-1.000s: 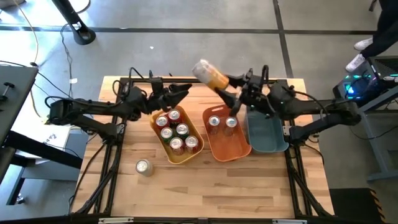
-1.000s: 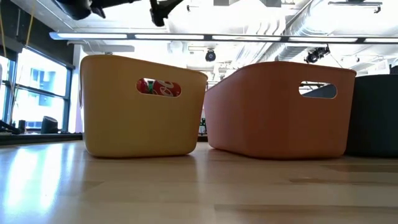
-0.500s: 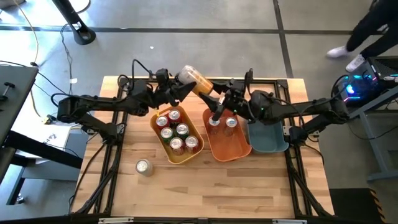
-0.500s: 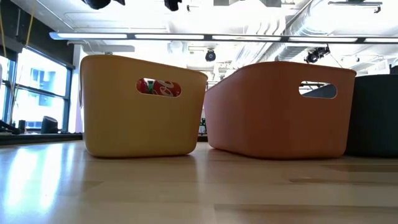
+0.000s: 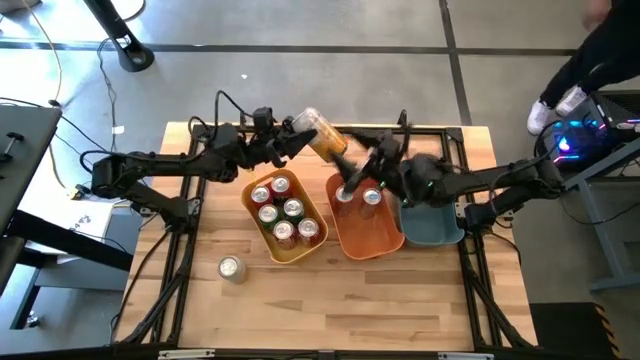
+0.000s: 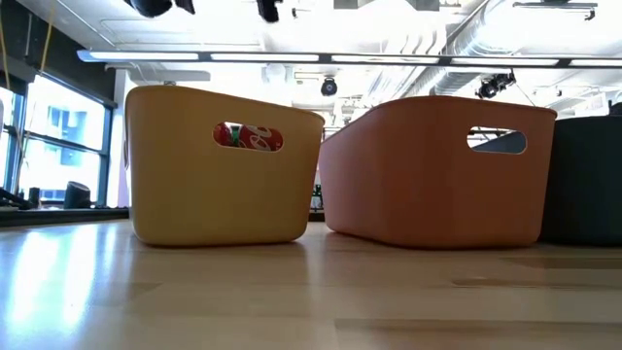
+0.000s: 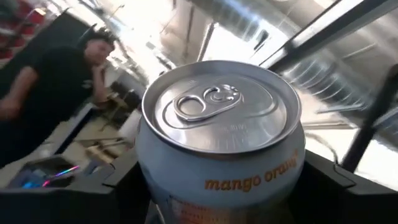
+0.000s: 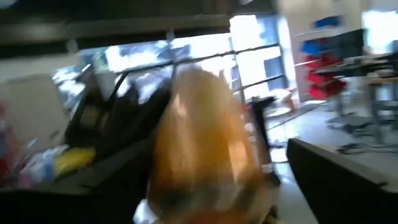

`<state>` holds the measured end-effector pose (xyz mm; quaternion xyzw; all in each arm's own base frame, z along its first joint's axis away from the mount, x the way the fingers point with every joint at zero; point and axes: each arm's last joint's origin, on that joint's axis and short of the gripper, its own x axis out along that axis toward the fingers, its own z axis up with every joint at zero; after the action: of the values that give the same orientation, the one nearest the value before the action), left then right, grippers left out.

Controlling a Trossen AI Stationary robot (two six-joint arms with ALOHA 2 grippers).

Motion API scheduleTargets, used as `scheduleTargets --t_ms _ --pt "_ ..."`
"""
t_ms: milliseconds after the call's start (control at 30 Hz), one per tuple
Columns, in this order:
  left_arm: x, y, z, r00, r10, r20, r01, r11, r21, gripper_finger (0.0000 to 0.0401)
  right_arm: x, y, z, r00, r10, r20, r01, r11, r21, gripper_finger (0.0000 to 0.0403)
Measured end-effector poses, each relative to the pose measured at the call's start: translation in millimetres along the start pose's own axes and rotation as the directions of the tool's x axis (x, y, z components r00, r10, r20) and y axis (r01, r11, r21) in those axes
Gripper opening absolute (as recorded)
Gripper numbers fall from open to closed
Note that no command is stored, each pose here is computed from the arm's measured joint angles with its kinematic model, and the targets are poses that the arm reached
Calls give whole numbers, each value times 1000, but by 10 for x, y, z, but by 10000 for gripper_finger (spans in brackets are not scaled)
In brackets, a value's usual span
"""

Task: Sort soda cans
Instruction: Put the top yellow-white soda can into the blue bin

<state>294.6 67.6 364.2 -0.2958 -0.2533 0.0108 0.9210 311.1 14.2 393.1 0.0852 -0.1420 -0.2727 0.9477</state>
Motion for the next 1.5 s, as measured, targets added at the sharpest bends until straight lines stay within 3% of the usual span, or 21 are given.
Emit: scheduleTargets --t_ms 67,233,300,367,500,633,833,933,1233,1500 --pt "-9 62 16 999 33 -20 -33 999 9 270 -47 -36 105 1000 -22 12 22 1000 14 382" --pt "-89 187 97 972 149 -183 -137 988 74 270 -250 -66 253 998 1 -57 -3 999 -34 351" --pt "-95 231 73 914 237 -331 -196 969 153 270 -358 -98 341 997 6 -79 -9 999 -44 349" --pt "-82 233 39 818 335 -467 -236 937 258 270 -441 -145 407 995 -4 -105 1 1000 -29 349" --pt "54 117 -21 683 419 -599 -137 878 458 270 -494 -190 312 977 -24 -210 22 1000 -11 349" --pt "178 30 -111 625 484 -613 -30 799 600 270 -499 -199 320 978 -33 -207 35 999 10 350" --pt "318 -164 -174 649 546 -529 107 624 774 270 -493 -193 316 978 -29 -207 46 996 78 351" --pt "362 -200 -279 636 547 -545 184 579 795 270 -492 -193 316 978 -28 -206 46 996 79 351" --pt "479 -227 -420 621 555 -553 224 551 804 270 -465 -232 299 975 -43 -218 64 994 91 352" --pt "481 -219 -384 625 590 -511 181 527 830 270 -495 -263 83 922 -75 -381 73 997 -18 395"
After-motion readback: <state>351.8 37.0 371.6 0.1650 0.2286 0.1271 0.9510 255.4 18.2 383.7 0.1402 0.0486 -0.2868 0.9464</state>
